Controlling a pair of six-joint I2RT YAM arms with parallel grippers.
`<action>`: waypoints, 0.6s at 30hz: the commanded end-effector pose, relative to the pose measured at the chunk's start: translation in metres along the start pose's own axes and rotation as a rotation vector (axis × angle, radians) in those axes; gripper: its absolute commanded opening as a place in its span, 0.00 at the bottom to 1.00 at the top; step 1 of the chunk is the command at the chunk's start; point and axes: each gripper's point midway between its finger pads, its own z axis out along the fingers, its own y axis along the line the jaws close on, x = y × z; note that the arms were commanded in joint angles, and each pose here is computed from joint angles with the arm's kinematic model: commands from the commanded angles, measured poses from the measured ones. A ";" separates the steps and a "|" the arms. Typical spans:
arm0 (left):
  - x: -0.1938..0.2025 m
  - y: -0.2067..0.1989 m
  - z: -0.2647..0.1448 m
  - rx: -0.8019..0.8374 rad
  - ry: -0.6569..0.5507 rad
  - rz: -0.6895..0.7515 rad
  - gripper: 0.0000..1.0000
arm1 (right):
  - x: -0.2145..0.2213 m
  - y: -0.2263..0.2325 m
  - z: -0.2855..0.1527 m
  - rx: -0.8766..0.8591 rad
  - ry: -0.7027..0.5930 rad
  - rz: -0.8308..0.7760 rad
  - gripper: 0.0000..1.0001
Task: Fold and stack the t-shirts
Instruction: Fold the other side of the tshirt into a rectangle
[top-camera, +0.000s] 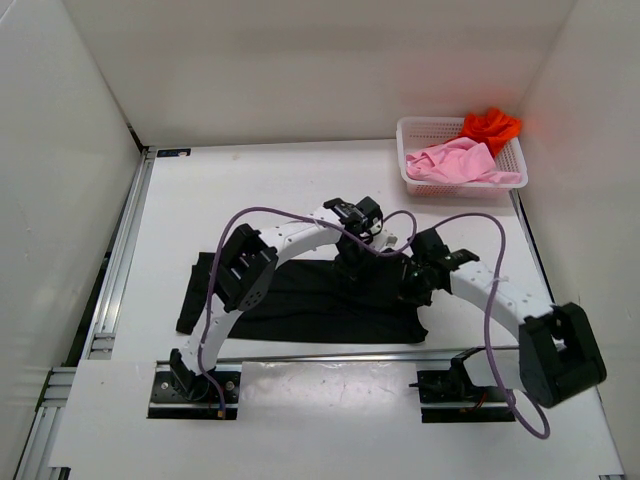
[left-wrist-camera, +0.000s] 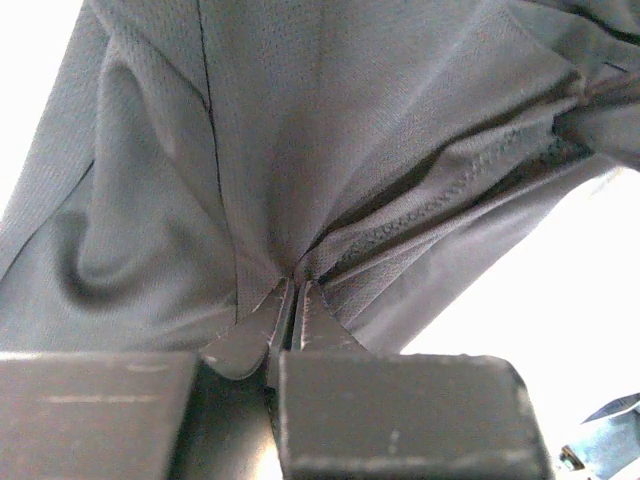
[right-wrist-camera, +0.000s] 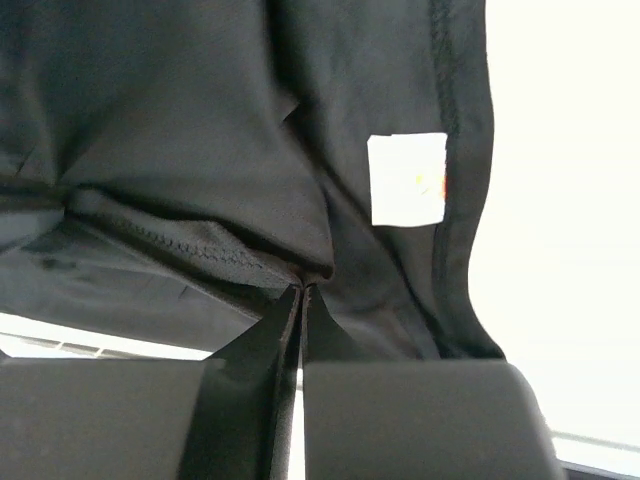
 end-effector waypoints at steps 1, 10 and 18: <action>-0.009 -0.013 -0.043 -0.022 -0.096 0.052 0.10 | 0.001 0.000 -0.019 0.022 -0.059 -0.068 0.00; 0.002 -0.014 -0.039 -0.003 -0.068 0.043 0.14 | 0.043 -0.003 -0.017 0.016 0.033 -0.142 0.00; 0.017 -0.011 -0.024 0.007 0.000 0.019 0.25 | 0.043 -0.003 -0.006 0.031 0.054 -0.150 0.22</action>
